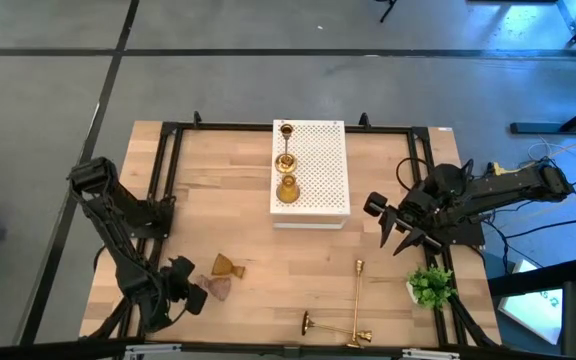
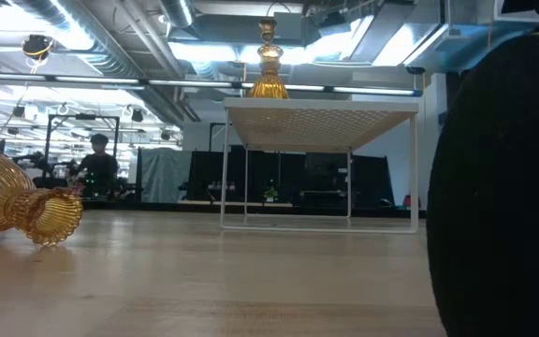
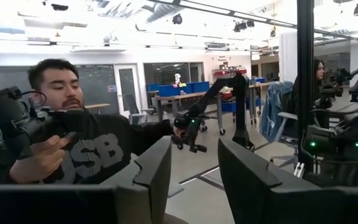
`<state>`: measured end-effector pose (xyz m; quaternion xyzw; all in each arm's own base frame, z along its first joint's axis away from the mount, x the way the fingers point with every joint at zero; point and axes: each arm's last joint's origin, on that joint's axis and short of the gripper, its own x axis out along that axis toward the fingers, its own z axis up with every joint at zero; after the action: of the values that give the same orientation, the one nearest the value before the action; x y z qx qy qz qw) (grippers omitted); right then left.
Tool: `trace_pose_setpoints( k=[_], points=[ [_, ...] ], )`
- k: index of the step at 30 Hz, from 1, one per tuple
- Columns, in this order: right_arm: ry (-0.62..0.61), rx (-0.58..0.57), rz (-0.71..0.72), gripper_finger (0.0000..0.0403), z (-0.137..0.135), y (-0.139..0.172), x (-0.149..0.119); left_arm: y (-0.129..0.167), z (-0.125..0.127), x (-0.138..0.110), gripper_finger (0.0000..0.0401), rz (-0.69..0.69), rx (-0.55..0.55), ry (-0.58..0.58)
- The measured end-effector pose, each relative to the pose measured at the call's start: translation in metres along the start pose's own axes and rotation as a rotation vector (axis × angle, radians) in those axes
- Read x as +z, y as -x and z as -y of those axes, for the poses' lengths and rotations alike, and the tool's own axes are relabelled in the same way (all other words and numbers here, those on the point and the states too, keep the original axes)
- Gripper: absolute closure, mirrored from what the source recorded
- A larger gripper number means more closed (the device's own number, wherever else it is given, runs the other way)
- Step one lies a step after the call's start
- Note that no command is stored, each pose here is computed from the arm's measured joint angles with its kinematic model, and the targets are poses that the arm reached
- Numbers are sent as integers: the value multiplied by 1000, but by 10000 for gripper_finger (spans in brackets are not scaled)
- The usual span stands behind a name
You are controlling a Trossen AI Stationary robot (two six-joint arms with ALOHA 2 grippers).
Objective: Pick & Place candle stick holders
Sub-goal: Put the pink candle holder on the shelf
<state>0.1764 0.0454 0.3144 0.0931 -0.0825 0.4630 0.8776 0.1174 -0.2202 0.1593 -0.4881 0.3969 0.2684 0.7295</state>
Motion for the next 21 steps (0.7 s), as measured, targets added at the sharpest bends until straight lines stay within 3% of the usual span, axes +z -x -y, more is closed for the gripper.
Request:
trace_pose_setpoints(
  k=[12, 21],
  points=[
    [-3, -2, -6, 270, 0, 0, 0, -5, -10, 3, 194, 12, 32, -32],
    [1, -13, -2, 270, 1, 0, 0, -5, -15, 11, 194, 120, 46, -84]
  ],
)
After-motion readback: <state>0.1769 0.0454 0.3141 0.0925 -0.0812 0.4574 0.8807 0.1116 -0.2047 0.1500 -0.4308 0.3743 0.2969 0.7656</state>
